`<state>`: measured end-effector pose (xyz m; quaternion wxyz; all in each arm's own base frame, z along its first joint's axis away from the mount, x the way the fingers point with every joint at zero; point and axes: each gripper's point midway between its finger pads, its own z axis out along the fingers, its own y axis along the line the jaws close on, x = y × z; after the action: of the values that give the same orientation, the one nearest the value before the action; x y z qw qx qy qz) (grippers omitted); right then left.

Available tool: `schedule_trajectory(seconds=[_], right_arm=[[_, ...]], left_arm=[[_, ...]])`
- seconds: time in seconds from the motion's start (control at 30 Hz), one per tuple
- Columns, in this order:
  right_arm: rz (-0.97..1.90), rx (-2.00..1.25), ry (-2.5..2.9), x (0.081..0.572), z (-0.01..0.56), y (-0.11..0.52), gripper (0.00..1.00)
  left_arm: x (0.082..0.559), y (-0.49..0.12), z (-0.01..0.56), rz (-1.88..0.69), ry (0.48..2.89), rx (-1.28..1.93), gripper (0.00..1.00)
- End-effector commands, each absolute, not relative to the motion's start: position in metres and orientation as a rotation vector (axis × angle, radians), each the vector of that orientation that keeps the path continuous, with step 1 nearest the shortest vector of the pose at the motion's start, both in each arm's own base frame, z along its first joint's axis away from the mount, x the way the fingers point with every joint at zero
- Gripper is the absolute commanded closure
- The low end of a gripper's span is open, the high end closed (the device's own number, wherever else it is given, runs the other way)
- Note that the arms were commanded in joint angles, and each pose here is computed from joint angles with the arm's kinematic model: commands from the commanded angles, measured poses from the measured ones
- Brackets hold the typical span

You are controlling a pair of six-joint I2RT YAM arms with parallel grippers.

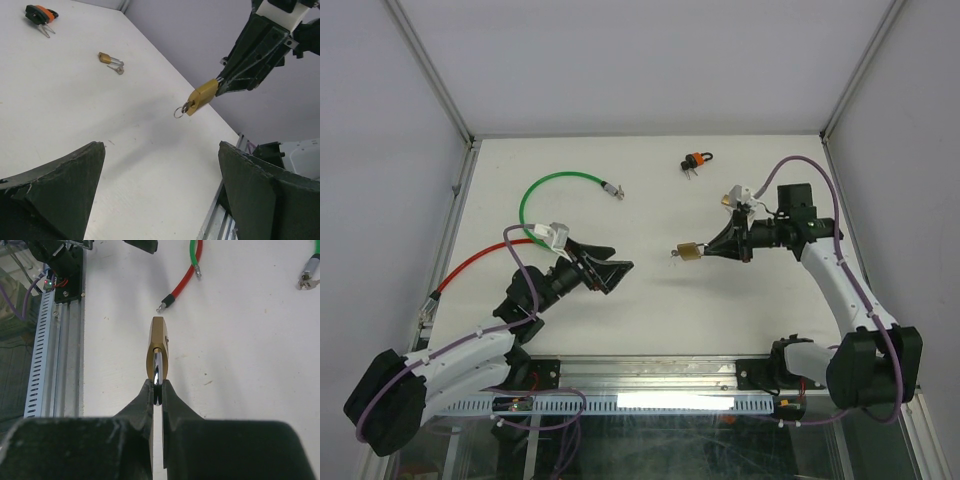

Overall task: Lock with the key
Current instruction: Lock the lock.

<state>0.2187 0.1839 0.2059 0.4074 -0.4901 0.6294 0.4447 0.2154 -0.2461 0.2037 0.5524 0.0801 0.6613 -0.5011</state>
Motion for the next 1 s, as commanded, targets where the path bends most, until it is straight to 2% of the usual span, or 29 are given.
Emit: schedule_trajectory(seconds=[0.0, 0.47, 0.7, 0.97], right_arm=[[1.151, -1.233, 1.432, 0.214, 0.230, 0.184, 1.00], [1.125, -1.162, 1.382, 0.216, 0.224, 0.164, 1.00], [1.115, -1.154, 1.405, 0.220, 0.219, 0.162, 1.00], [1.089, -1.159, 1.423, 0.223, 0.216, 0.160, 1.00]], left_arm=[[0.201, -0.247, 0.224, -1.273, 1.491, 0.225, 0.01], [0.191, -0.269, 0.250, -1.399, 1.338, 0.358, 0.01], [0.194, -0.283, 0.229, -1.459, 1.394, 0.376, 0.01], [0.209, -0.295, 0.222, -1.349, 1.445, 0.509, 0.01]])
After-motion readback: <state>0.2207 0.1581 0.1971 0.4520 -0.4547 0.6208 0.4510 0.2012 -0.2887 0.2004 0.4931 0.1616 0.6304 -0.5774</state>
